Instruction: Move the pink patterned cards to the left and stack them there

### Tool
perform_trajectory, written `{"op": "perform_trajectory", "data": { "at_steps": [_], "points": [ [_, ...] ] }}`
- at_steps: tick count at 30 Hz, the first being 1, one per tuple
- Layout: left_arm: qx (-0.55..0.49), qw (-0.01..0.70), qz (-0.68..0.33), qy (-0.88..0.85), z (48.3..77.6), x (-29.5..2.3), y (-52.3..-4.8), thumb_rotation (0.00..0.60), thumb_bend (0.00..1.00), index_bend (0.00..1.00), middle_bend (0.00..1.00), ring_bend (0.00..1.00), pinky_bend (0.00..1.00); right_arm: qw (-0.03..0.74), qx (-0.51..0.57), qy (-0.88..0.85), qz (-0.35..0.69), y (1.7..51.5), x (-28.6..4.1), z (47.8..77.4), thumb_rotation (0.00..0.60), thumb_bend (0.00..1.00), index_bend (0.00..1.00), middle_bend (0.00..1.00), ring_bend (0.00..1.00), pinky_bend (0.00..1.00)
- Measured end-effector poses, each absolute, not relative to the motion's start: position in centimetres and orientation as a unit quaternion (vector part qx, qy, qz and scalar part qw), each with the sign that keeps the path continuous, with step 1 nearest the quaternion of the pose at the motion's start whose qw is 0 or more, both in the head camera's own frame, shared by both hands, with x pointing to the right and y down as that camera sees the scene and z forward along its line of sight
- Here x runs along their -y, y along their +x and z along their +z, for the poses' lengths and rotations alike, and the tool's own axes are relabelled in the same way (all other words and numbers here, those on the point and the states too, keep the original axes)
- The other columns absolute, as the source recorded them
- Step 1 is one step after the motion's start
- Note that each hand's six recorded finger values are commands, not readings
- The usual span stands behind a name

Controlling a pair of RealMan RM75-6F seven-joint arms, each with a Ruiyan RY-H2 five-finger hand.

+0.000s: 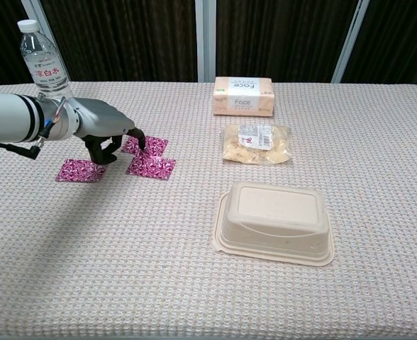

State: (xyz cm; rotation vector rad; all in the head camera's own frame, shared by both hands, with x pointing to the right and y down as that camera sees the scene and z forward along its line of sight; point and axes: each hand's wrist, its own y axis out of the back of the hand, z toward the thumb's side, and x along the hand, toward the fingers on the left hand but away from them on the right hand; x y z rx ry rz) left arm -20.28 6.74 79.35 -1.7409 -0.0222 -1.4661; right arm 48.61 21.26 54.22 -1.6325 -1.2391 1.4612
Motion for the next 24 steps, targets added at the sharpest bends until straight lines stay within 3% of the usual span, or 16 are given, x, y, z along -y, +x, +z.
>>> {"op": "perform_trajectory", "data": {
  "at_steps": [6, 17, 24],
  "points": [
    [-0.01, 0.417, -0.576, -0.703, 78.6, -6.7, -19.7, 0.6, 0.52, 0.25, 0.81, 0.85, 0.84, 0.308, 0.469, -0.618, 0.551, 48.5, -21.3, 54.1, 0.258, 0.09, 0.07, 0.08, 0.0, 0.04],
    [-0.034, 0.412, -0.539, -0.734, 77.9, -8.3, -16.5, 0.6, 0.28, 0.28, 0.81, 0.85, 0.84, 0.306, 0.471, -0.617, 0.552, 48.7, -21.5, 54.0, 0.256, 0.09, 0.07, 0.08, 0.0, 0.04],
    [-0.051, 0.409, -0.552, -0.725, 78.9, -7.9, -16.0, 0.6, 0.26, 0.32, 0.81, 0.86, 0.84, 0.305, 0.471, -0.616, 0.552, 48.8, -21.5, 54.1, 0.259, 0.09, 0.07, 0.08, 0.0, 0.04]
  ]
}}
